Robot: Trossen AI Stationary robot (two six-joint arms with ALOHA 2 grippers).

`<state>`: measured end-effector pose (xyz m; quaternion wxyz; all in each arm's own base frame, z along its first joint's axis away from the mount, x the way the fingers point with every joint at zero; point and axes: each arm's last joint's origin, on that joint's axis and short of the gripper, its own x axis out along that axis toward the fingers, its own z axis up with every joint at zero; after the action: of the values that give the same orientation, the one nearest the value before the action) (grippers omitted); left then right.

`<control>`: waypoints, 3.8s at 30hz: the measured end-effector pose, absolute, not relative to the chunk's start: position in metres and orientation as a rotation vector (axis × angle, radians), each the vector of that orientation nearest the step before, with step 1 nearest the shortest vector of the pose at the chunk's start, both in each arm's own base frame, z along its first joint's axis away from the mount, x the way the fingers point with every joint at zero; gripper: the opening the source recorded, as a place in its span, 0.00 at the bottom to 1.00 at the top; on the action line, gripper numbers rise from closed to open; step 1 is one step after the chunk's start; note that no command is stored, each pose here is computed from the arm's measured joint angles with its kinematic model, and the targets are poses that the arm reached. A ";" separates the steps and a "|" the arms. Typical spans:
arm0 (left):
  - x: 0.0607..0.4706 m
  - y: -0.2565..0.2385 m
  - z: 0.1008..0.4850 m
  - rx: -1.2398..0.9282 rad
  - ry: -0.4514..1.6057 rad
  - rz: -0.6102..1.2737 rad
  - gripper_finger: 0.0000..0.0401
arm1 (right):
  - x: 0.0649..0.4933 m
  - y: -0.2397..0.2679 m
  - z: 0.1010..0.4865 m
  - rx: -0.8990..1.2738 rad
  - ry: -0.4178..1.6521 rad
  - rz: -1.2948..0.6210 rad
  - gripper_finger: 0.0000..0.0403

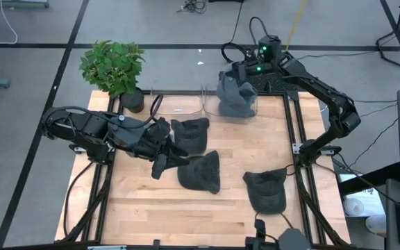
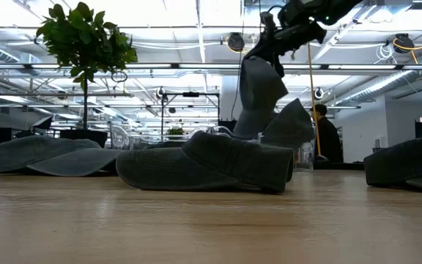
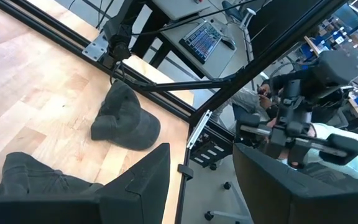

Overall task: Pick & Place hat
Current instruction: Put the right blue cap into the right transparent bin, then put the blue cap into the right transparent bin

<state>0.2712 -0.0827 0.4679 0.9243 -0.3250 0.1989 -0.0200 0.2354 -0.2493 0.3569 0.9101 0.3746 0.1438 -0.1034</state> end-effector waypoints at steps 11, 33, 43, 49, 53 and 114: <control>0.271 -0.083 0.467 -0.661 0.414 -0.040 0.46 | 0.241 -0.244 0.331 0.815 0.404 -0.277 0.00; 0.271 -0.084 0.467 -0.656 0.436 -0.074 0.46 | 0.210 -0.256 0.266 0.976 0.482 -0.419 0.00; 0.270 -0.083 0.464 -0.675 0.460 -0.059 0.46 | 0.197 -0.257 0.243 0.995 0.518 -0.451 0.00; 0.269 -0.083 0.463 -0.721 0.475 -0.042 0.46 | 0.197 -0.257 0.240 0.992 0.508 -0.458 0.03; 0.269 -0.083 0.463 -0.724 0.481 -0.051 0.46 | 0.194 -0.256 0.247 0.983 0.485 -0.453 0.14; 0.319 -0.026 0.326 -0.589 1.082 1.096 0.46 | 0.170 -0.060 0.422 0.550 -0.021 0.267 0.45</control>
<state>0.3186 -0.0264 0.3257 0.6791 -0.2623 0.4816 0.4879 0.1702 -0.0600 0.4217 0.9537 0.2706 -0.0105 0.1313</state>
